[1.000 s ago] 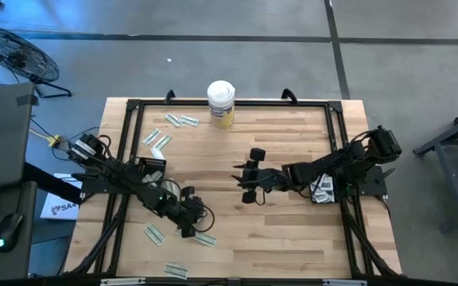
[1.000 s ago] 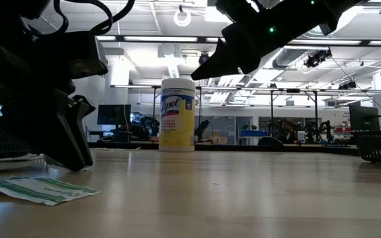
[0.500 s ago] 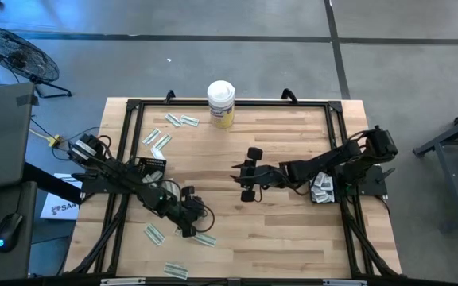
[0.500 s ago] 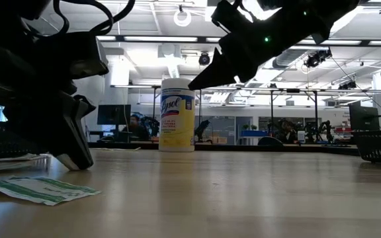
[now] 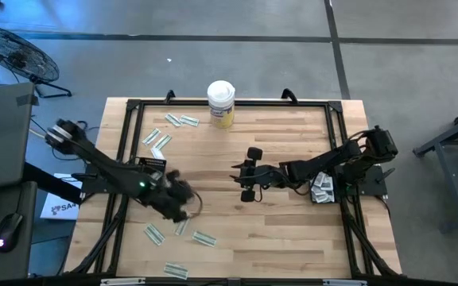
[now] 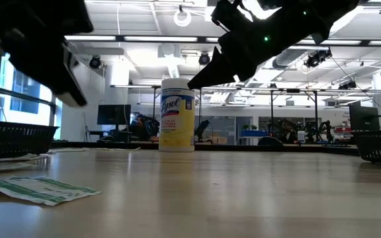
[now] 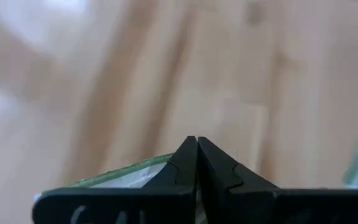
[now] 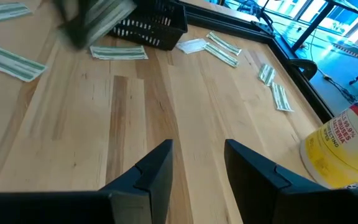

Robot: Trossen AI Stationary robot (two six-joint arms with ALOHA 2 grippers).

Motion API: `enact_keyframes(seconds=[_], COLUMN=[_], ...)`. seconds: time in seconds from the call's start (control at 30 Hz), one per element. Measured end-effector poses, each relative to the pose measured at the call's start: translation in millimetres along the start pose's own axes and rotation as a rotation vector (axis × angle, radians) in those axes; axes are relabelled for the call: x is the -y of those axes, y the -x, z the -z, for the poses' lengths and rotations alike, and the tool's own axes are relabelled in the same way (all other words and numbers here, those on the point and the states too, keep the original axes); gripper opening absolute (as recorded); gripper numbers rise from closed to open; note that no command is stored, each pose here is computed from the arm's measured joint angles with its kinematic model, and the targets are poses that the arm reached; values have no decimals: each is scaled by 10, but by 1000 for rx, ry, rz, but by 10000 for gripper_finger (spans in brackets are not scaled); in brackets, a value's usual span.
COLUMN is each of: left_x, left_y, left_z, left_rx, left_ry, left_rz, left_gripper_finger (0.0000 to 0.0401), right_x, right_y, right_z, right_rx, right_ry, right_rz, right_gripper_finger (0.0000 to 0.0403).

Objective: Pick & Place First Aid Supplies
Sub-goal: Put the bandage into the left black basket

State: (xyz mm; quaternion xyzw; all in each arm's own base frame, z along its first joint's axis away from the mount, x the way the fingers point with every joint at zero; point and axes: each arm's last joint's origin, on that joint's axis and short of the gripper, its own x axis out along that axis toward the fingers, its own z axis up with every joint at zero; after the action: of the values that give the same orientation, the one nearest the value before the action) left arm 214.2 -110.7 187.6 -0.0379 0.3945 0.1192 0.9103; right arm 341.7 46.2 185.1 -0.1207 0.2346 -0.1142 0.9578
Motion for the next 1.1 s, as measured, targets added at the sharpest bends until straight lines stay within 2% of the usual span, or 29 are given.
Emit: enact_keyframes(seconds=[0.1, 0.3, 0.43, 0.57, 0.7, 1.1], left_x=[-208, -613, -712, -758, -755, -706], left_y=[224, 540, 531, 409, 338, 310], left_z=[12, 178, 327, 524, 598, 614], left_rx=[28, 116, 107, 97, 78, -89], left_ry=[126, 521, 654, 760, 775, 663], left_rz=[-131, -437, -545, -586, -585, -522], left_gripper_finger=[2, 3, 3, 3, 3, 3], right_x=[0, 0, 0, 0, -2, -2], right_y=[0, 0, 0, 0, 0, 0], right_z=[-2, -2, -2, -1, -2, -2], right_rx=[1, 1, 1, 1, 2, 2], right_ry=[-1, -1, -1, 0, -1, -1], right_rz=[0, 0, 0, 0, -8, -9], right_gripper_finger=[138, 138, 138, 138, 138, 138])
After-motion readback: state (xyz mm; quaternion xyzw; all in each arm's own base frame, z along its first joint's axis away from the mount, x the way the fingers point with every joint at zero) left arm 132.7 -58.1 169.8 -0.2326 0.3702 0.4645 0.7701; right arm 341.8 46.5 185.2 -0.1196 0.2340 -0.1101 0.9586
